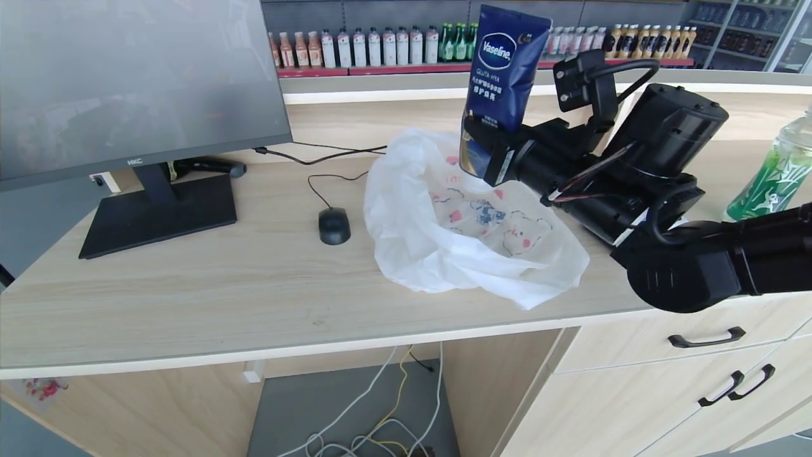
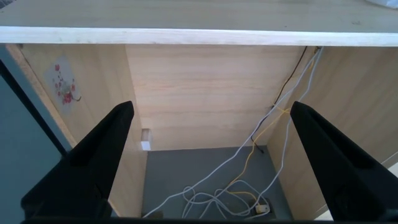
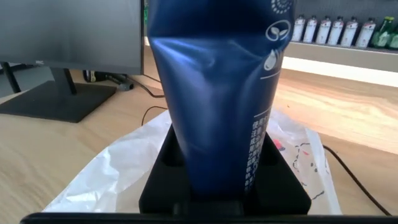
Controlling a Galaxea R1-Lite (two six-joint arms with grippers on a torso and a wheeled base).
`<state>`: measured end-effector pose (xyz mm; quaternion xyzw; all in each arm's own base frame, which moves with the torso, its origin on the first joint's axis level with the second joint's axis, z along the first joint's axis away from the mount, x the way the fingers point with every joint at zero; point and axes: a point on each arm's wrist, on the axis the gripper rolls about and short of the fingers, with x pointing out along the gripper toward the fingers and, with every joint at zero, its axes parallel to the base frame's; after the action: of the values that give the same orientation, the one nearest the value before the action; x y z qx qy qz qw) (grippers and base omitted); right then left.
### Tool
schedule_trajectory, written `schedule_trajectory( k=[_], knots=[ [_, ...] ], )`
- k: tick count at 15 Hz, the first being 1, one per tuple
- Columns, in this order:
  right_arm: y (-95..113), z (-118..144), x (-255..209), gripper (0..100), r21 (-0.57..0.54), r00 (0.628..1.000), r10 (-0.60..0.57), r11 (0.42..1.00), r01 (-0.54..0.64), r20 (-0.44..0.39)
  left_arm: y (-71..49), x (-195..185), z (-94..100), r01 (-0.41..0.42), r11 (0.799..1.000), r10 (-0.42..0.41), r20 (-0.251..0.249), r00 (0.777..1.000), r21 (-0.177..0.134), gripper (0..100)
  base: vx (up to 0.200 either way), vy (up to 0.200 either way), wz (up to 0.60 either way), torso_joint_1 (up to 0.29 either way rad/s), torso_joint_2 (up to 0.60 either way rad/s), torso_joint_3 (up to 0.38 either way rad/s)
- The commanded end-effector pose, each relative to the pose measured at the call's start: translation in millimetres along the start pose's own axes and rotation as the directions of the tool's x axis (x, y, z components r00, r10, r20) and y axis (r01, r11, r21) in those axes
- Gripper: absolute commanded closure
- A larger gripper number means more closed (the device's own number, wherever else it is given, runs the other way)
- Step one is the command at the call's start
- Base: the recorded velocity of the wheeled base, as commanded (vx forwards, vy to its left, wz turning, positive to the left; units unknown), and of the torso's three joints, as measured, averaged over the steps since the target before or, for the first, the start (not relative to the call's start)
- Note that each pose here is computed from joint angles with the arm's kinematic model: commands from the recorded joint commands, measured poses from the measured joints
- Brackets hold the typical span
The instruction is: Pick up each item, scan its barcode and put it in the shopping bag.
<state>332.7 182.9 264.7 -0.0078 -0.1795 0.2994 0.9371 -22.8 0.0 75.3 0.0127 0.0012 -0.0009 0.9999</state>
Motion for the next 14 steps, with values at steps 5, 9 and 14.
schedule_trajectory(
  k=[5, 9, 14],
  knots=[
    [-15.3, -30.3, 13.6, 100, -0.007, 0.998, -0.032, 0.999, 0.031, -0.045, 0.0, 0.0, 0.0, 0.0, 1.0, 0.0, 0.001, 1.0, 0.002, 0, 0.0, 0.0, 0.0, 0.0, 0.0, 0.0],
    [-14.9, -43.8, 27.8, 100, -0.017, 0.999, -0.028, 0.999, 0.027, -0.041, 0.0, 0.0, 0.0, 0.0, 1.0, 0.0, 0.001, 1.0, 0.001, 0, 0.0, 0.0, 0.0, 0.0, 0.0, 0.0],
    [-0.2, -57.9, 38.8, 100, -0.001, 0.998, 0.006, 1.0, -0.006, -0.055, 0.0, 0.0, 0.0, 0.0, 1.0, 0.0, 0.001, 1.0, 0.001, 0, 0.0, 0.0, 0.0, 0.0, 0.0, 0.0]
  ],
)
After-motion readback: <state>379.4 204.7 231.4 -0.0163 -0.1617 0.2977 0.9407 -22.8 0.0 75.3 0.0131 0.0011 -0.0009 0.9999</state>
